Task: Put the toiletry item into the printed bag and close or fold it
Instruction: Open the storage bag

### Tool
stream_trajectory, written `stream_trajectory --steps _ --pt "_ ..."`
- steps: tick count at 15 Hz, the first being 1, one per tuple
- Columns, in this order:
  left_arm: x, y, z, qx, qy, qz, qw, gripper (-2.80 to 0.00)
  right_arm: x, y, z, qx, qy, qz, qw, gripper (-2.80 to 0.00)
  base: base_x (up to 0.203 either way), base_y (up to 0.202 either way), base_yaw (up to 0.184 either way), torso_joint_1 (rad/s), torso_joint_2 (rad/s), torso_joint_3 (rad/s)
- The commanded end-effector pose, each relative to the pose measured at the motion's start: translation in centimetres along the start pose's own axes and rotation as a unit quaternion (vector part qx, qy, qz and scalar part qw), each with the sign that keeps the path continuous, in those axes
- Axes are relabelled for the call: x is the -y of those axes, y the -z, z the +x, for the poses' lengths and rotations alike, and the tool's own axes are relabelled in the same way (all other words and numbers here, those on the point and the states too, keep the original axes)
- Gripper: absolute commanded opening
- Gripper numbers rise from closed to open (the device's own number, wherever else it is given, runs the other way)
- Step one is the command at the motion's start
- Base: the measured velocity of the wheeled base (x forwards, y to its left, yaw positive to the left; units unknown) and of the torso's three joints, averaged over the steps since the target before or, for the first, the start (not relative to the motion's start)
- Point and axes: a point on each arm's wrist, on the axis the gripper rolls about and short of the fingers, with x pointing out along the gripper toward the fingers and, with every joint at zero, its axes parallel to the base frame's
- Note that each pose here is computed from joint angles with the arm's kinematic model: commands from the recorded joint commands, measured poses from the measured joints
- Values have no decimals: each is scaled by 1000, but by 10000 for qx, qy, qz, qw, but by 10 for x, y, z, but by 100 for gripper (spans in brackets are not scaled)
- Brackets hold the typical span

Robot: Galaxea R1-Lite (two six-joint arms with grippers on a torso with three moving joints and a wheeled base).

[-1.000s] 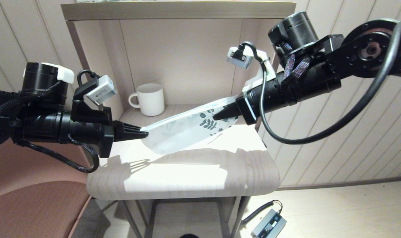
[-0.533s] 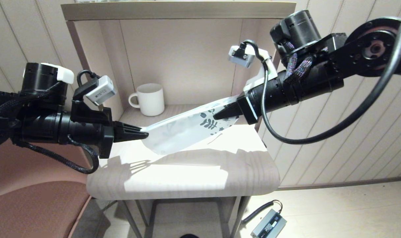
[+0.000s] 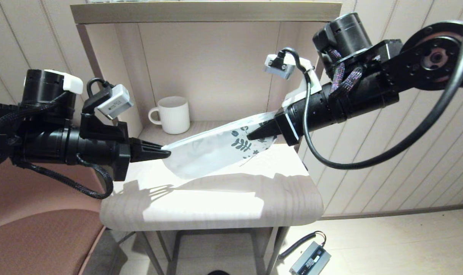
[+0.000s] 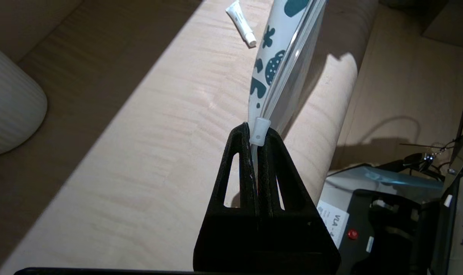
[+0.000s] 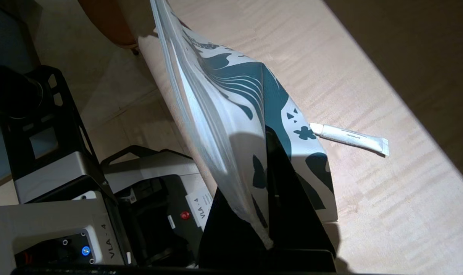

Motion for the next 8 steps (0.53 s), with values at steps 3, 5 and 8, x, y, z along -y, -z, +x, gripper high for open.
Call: stream_trajectory --steps 3,5,8 --pt "-9 -6 5 62 -34 85 9999 -280 1 5 9 -119 -77 57 9999 -280 0 0 0 0 0 0" --pt "-10 -8 5 76 -45 104 9999 -280 1 3 9 -94 -77 47 9999 -280 0 0 0 0 0 0" --pt "-14 -10 7 96 -64 50 9999 -280 1 3 7 -81 -67 42 9999 -280 0 0 0 0 0 0"
